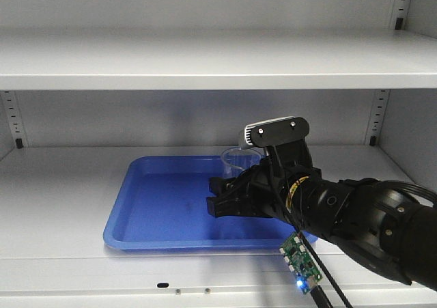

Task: Pick beaker and place in left cabinet
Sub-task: 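Lower the beaker onto the blue tray and open the right gripper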

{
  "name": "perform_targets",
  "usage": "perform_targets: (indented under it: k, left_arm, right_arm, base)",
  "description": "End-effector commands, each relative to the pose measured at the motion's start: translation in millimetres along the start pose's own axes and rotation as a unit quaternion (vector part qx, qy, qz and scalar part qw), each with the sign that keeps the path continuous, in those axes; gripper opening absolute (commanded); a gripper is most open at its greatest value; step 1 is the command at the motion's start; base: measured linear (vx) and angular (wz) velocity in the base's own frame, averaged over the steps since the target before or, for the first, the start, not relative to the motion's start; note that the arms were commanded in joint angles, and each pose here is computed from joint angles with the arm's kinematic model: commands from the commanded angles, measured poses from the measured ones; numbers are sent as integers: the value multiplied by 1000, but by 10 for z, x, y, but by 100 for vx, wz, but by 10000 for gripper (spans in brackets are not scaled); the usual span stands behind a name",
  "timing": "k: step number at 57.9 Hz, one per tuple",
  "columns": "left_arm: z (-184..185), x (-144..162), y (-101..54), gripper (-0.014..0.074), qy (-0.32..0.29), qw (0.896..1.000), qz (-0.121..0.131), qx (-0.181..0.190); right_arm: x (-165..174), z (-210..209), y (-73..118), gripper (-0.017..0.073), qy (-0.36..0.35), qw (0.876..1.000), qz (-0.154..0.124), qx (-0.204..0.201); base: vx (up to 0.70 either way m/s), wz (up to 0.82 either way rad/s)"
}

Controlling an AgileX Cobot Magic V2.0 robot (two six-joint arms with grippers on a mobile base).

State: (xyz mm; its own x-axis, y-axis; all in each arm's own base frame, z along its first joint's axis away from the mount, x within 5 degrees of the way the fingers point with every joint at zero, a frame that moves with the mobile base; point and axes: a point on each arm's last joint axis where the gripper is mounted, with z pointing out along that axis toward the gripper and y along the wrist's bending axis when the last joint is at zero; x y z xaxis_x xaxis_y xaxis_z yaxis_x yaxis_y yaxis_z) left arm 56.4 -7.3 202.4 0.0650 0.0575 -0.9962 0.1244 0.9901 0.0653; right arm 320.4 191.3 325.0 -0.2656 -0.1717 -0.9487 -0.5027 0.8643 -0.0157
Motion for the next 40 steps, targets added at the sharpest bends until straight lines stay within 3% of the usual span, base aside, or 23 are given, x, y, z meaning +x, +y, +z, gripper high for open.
perform_targets:
  k: [1,11,22,40]
  left_arm:
    - [-12,-31,4,1,-43,999,-5,-4]
    - [-12,-31,4,1,-43,999,-5,-4]
    - [-12,-31,4,1,-43,999,-5,-4]
    - [-12,-31,4,1,-43,999,-5,-4]
  right_arm:
    - [-300,-162,19,-9,-69,997,-2,-18]
    - [-285,-55,12,-7,-93,995,-16,-37]
    - [-213,207,-102,-6,-91,995,-9,-34]
    - [-61,600,-107,1,-65,997,-7,-34]
  base:
    - [3,-1]
    - [1,-1]
    - [0,0]
    - [0,0]
